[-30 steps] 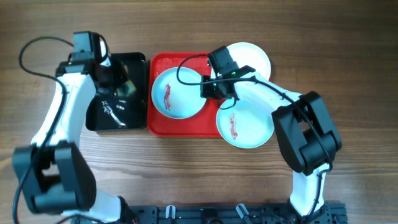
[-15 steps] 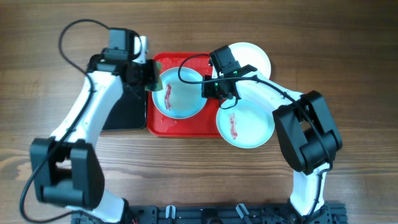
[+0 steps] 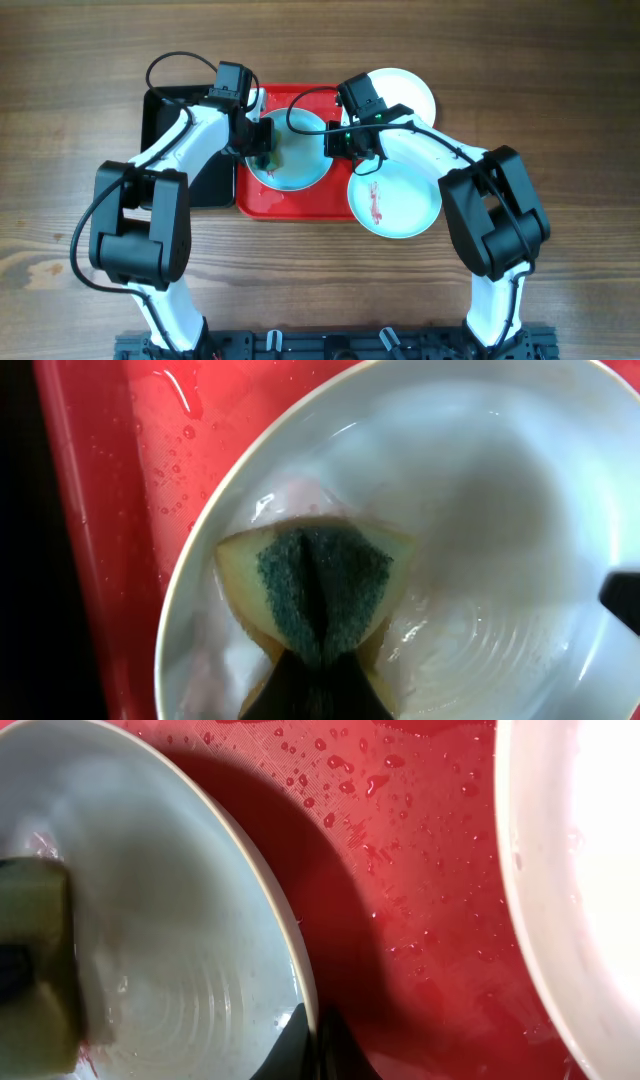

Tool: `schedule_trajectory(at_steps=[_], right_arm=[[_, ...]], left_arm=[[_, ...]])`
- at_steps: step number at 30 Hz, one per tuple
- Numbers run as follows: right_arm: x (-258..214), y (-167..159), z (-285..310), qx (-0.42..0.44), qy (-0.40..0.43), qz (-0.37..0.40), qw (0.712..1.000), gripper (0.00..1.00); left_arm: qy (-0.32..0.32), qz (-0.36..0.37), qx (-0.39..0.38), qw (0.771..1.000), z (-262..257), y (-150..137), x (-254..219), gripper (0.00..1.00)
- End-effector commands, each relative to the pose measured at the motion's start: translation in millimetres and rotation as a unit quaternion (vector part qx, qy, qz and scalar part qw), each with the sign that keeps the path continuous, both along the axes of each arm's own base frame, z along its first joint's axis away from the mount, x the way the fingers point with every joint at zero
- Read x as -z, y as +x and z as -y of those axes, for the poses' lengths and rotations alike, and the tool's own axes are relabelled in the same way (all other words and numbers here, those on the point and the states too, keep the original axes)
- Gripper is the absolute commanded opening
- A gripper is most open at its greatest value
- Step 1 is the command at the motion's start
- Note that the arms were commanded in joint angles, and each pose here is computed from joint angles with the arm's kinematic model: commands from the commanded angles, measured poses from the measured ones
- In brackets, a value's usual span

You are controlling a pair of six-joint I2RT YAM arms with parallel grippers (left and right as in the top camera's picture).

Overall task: Clean dirty plates on tray and stack at the side
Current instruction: 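Lift the sponge with left gripper and bring it over the blue plate, then scrub the blue plate surface with the sponge while right gripper holds rim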

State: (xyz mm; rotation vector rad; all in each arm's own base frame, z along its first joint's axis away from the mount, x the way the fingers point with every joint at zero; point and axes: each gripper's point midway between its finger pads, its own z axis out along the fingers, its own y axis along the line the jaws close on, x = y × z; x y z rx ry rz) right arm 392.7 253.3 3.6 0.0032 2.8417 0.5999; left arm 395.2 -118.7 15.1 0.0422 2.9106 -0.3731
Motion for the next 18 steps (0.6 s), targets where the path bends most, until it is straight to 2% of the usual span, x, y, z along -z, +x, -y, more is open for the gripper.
schedule_trajectory(at_steps=[1,6,9,18], right_arm=[[16,-8,1,-0.009,-0.006,-0.021,1.000,0.04],[16,-8,0,-0.010,-0.004,-0.022,1.000,0.04],[14,-11,-3,-0.014,0.008,-0.028,0.999,0.04],[14,-10,0,-0.011,0.012,-0.034,0.999,0.04]], left_arm=[[0.001,-0.035,-0.015,0.999,0,-10,13,0.04],[-0.070,-0.072,0.002,0.995,24,-26,7,0.04],[-0.080,-0.077,0.004,0.994,27,-28,6,0.04],[-0.092,0.000,-0.006,0.996,26,10,-2,0.04]])
